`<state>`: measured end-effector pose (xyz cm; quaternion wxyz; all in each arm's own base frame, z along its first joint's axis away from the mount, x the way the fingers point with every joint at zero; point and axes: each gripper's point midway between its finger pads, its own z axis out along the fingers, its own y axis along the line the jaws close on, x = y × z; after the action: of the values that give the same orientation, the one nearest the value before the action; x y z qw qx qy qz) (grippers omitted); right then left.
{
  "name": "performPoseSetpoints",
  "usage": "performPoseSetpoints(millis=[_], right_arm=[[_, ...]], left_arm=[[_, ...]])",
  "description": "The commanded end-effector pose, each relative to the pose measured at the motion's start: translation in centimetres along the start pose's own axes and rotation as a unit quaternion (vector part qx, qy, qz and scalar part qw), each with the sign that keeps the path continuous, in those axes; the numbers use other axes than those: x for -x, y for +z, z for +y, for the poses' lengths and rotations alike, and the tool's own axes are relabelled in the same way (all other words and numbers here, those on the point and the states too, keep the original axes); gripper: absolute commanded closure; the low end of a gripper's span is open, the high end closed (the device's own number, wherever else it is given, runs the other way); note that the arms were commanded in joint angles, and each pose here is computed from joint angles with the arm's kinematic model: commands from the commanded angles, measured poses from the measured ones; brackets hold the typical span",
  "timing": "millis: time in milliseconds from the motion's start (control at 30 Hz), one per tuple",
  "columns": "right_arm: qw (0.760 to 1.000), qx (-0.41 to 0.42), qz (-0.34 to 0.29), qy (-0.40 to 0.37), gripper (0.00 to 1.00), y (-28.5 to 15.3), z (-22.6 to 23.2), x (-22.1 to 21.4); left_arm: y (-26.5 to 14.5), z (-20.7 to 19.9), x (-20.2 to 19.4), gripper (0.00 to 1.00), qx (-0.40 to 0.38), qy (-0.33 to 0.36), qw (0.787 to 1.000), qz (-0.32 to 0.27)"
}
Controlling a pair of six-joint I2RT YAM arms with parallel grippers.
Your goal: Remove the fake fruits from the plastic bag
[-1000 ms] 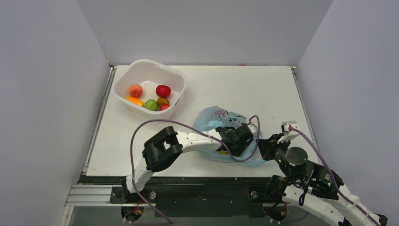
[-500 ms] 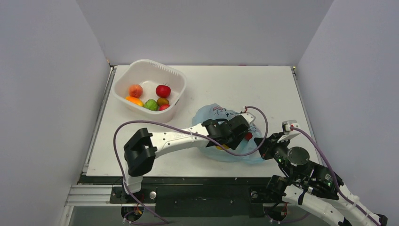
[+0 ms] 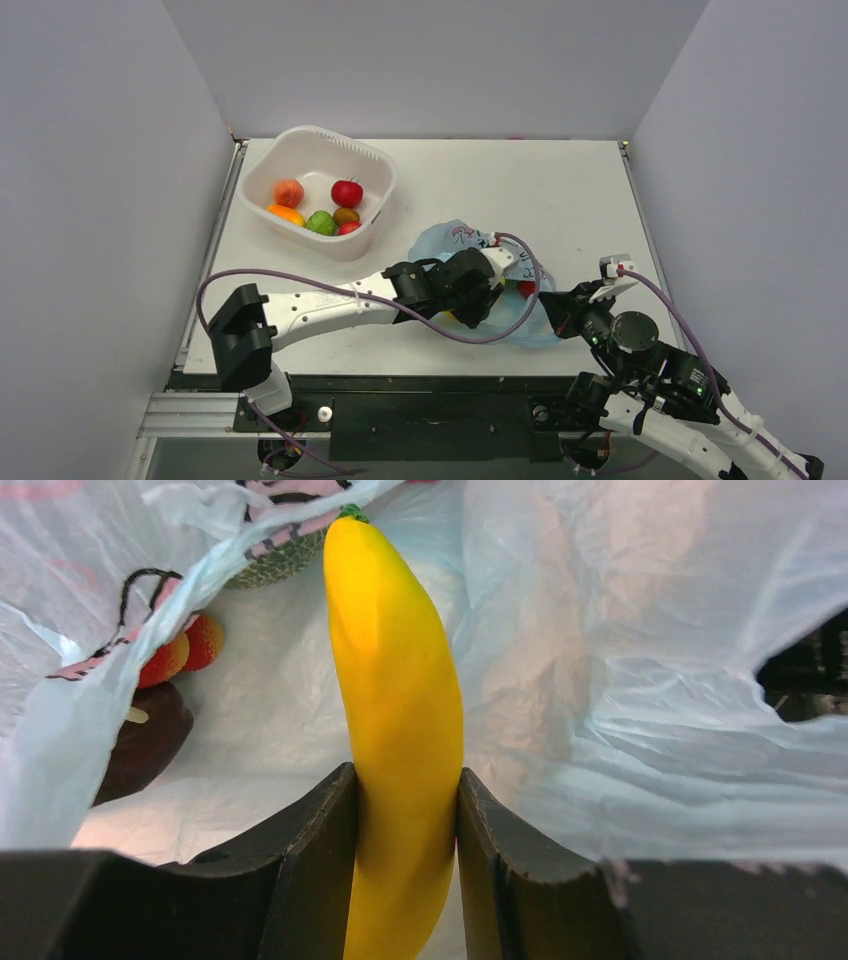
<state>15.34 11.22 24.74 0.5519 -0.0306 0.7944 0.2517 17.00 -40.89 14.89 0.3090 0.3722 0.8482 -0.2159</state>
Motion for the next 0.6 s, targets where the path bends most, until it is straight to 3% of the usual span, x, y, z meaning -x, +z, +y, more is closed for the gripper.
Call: performPoseSetpoints(millis=[0, 167, 367, 500, 567], right_arm=[[1.0, 0.007, -0.004, 0.001, 1.0, 0.4, 0.7, 0.5], [1.0, 0.005, -0.001, 0.0, 1.0, 0.6, 0.7, 0.4], [1.0, 0.005, -0.002, 0.0, 1.0, 0.6, 0.7, 0.4], [1.0, 0.005, -0.003, 0.0, 1.0, 0.5, 0.7, 0.4], [1.0, 0.005, -0.002, 0.0, 1.0, 0.6, 0.7, 0.4]], left_arm=[[-5.1, -1.4, 5.8, 0.9, -0.075, -0.014, 0.99, -0.123], [-9.5, -0.1, 8.8, 0.92, -0.121, -0.054, 0.968, -0.214], [-15.6, 6.7, 11.8, 0.95, -0.083, -0.161, 0.922, -0.341], [-20.5, 15.7, 10.6, 0.96, 0.089, -0.271, 0.879, -0.383], [-23.0, 20.4, 8.9, 0.96, 0.196, -0.308, 0.845, -0.391]])
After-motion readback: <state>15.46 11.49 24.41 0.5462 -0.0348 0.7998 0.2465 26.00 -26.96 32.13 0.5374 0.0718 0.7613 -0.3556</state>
